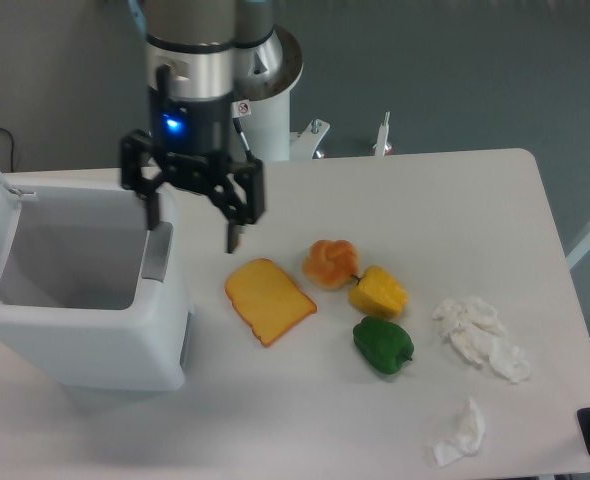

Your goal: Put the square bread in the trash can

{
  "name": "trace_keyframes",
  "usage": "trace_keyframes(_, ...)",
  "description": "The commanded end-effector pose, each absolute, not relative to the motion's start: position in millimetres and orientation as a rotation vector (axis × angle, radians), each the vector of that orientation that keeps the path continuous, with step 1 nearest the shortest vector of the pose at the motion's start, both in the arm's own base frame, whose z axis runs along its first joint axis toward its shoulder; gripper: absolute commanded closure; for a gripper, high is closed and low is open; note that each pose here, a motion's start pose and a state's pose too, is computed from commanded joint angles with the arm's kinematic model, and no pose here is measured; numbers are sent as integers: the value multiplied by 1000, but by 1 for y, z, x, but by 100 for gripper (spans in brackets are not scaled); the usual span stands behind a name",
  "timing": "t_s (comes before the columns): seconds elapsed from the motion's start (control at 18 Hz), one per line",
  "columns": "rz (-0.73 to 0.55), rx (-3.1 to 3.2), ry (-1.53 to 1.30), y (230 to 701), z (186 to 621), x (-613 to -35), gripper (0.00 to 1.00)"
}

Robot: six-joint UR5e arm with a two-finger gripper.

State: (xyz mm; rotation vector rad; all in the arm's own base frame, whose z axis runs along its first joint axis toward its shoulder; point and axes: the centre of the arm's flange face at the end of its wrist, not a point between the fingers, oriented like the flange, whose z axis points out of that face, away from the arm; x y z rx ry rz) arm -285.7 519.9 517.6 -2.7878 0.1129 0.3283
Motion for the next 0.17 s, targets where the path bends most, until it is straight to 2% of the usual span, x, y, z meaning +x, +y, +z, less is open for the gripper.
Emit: trace_keyframes(0.17, 386, -2825, 161, 515, 514, -288, 0)
